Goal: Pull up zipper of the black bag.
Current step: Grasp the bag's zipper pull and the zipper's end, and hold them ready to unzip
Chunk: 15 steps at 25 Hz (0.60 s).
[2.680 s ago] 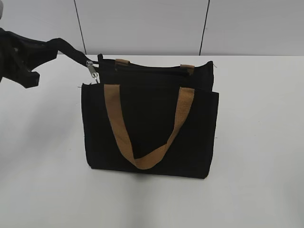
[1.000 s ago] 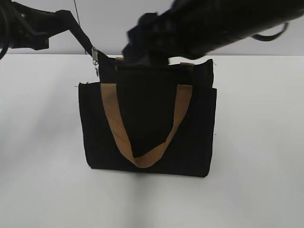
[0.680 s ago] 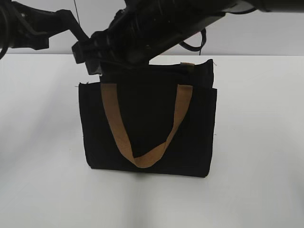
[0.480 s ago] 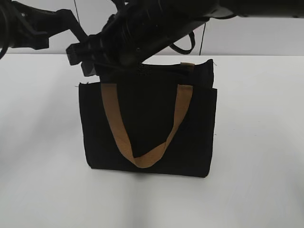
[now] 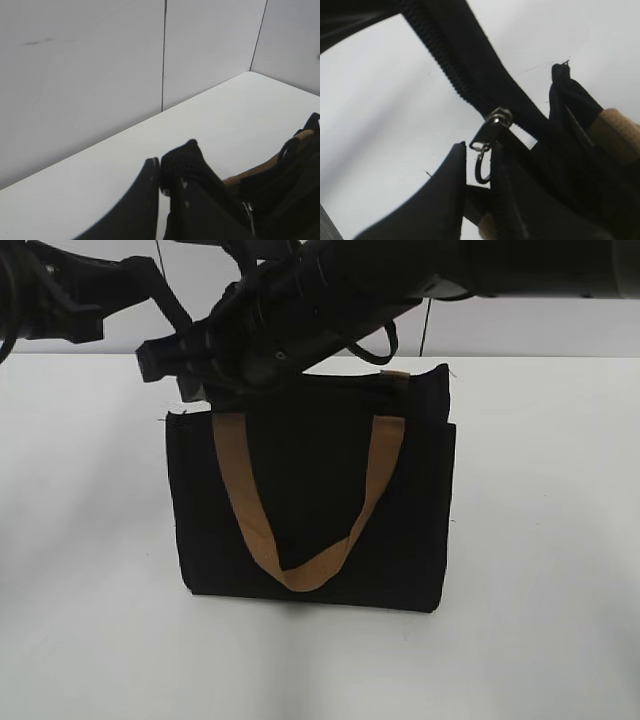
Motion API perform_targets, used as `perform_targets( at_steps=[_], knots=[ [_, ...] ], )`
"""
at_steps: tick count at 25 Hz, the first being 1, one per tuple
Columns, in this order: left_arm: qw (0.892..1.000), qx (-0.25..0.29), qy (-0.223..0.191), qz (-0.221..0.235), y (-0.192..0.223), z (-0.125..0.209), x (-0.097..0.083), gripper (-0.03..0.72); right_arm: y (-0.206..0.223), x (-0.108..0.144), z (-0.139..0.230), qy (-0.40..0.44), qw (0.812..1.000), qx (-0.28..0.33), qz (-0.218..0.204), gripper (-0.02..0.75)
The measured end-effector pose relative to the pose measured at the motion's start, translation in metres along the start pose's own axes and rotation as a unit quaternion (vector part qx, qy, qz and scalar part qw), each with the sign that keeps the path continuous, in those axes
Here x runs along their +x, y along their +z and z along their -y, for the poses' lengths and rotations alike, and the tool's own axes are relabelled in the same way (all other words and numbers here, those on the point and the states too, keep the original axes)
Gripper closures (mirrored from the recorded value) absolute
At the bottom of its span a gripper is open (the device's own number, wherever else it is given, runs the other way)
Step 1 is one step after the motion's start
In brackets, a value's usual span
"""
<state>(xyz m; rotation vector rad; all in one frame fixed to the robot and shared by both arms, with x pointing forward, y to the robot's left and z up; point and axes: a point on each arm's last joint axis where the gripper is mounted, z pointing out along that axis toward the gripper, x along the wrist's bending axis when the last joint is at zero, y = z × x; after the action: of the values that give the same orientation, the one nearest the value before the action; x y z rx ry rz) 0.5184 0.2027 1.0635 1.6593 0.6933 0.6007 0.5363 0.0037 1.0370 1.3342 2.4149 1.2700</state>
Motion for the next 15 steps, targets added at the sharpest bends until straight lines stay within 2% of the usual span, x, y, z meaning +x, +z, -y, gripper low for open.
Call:
perform_targets(
  at_steps=[5, 12, 15],
  knots=[
    [1.000, -0.004, 0.000, 0.005, 0.000, -0.001, -0.001, 0.668, 0.003, -0.001, 0.001, 0.006, 1.000, 0.001, 0.001, 0.741],
    [1.000, 0.000, 0.001, 0.001, 0.000, 0.000, 0.000, 0.668, 0.001, -0.001, 0.002, 0.006, 1.000, 0.010, 0.000, 0.752],
    [1.000, 0.021, 0.018, -0.004, 0.000, 0.004, 0.001, 0.668, -0.010, 0.003, -0.002, 0.002, 1.000, 0.005, -0.004, 0.752]
  ],
)
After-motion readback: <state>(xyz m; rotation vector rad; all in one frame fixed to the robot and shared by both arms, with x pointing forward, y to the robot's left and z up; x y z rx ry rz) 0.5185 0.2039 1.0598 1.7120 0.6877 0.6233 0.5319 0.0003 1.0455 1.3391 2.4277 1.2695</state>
